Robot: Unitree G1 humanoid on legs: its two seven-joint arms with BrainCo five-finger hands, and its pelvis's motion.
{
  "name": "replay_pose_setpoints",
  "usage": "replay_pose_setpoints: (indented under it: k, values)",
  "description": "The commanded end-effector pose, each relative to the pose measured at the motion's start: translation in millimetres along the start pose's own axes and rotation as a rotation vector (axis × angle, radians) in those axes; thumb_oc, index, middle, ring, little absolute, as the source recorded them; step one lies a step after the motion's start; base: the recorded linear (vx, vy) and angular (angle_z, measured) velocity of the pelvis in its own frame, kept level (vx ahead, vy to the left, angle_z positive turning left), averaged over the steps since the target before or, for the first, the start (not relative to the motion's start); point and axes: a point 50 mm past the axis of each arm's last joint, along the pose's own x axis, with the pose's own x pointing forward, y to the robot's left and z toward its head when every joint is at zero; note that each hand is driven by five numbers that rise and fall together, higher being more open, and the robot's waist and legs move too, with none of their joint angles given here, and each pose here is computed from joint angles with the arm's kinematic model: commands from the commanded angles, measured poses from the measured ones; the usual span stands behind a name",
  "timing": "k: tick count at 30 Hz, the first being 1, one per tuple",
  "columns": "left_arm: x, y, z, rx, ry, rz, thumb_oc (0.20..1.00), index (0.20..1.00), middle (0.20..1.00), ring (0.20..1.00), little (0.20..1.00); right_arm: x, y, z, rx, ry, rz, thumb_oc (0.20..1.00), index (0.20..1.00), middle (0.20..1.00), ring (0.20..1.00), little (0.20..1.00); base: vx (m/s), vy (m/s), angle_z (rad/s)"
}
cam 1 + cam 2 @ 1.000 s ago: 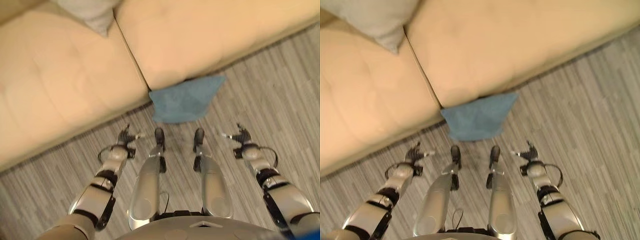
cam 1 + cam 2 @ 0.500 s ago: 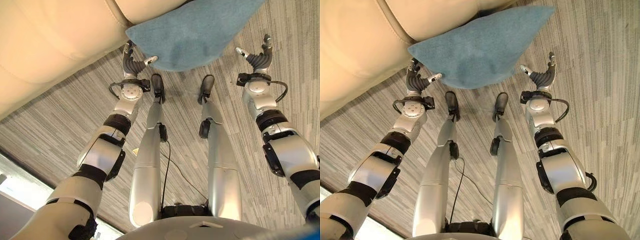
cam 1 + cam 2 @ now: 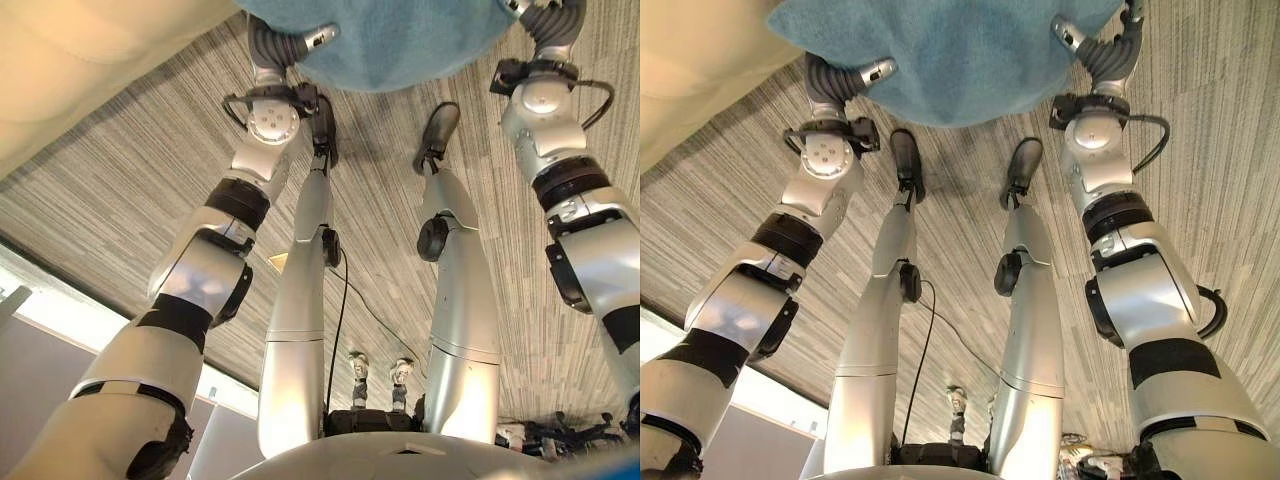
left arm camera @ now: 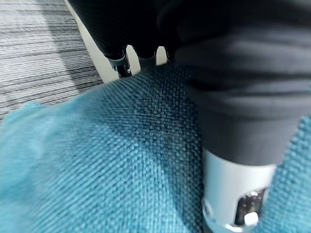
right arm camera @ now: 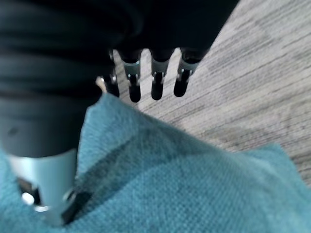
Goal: Pick up all the scattered cushions and arrange them neatly on the sofa.
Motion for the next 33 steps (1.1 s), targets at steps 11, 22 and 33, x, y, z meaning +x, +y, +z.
replay_pose_setpoints:
  k: [11,22,33]
  values:
    - [-9,-49,42,-0.297,-0.120,-0.185,0.200,0.200,0.200,0.200,0.200,-48,101,33,0.332,-0.060,0.489,0.200,0.200,0.200,0.200,0.200,0.00,0.000,0.00]
    - [-56,-36,30,-0.471,-0.173,-0.199,0.200,0.200,0.200,0.200,0.200,-94,79,8,0.480,-0.138,0.469,0.200,0.200,0.200,0.200,0.200,-0.04,0.025,-0.01]
    - [-132,0,-8,-0.331,-0.174,-0.327,0.200,0.200,0.200,0.200,0.200,-161,11,-26,0.493,-0.183,0.404,0.200,0.200,0.200,0.200,0.200,0.01,-0.007,-0.01]
